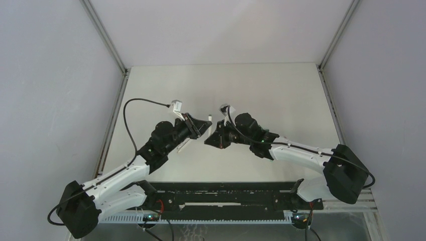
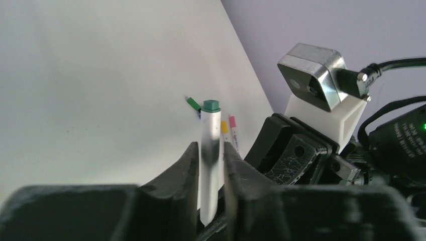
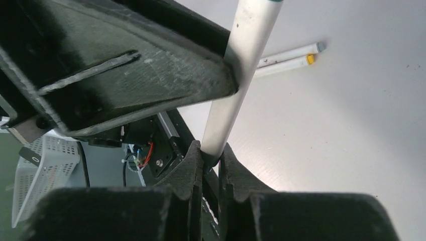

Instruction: Insert the pens into the pen caps

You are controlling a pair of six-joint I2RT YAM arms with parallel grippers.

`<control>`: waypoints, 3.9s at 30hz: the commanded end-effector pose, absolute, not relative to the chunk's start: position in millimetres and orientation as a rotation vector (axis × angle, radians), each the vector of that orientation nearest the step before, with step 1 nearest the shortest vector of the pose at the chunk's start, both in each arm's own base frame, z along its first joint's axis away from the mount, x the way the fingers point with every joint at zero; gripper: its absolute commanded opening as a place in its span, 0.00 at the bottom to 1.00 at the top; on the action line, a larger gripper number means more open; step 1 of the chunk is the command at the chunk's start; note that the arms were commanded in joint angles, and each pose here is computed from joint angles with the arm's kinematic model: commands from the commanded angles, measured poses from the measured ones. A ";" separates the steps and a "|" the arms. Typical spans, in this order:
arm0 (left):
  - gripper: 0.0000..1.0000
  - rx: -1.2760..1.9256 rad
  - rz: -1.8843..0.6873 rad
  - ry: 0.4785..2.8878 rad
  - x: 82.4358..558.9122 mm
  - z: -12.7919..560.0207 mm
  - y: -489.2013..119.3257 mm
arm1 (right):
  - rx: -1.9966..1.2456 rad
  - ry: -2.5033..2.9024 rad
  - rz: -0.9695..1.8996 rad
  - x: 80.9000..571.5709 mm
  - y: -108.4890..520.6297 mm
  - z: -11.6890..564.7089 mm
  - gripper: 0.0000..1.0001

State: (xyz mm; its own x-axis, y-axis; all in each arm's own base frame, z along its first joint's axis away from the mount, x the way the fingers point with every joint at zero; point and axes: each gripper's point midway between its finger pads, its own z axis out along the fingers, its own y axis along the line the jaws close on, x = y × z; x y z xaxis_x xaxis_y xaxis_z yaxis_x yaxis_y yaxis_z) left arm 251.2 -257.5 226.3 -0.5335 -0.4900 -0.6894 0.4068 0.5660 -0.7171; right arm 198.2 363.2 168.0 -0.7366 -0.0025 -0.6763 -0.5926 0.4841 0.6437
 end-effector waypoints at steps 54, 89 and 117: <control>0.55 1.462 -0.659 1.208 47.0 186.1 -350.8 | -1.197 2.692 1.878 5.1 271.1 187.4 0.00; 0.00 0.574 -0.961 1.677 186.0 213.2 -276.8 | -0.124 2.333 0.478 242.4 137.8 183.2 0.64; 0.00 0.396 -1.130 1.631 221.4 242.3 -240.8 | -0.181 2.647 0.018 362.0 116.8 44.6 0.33</control>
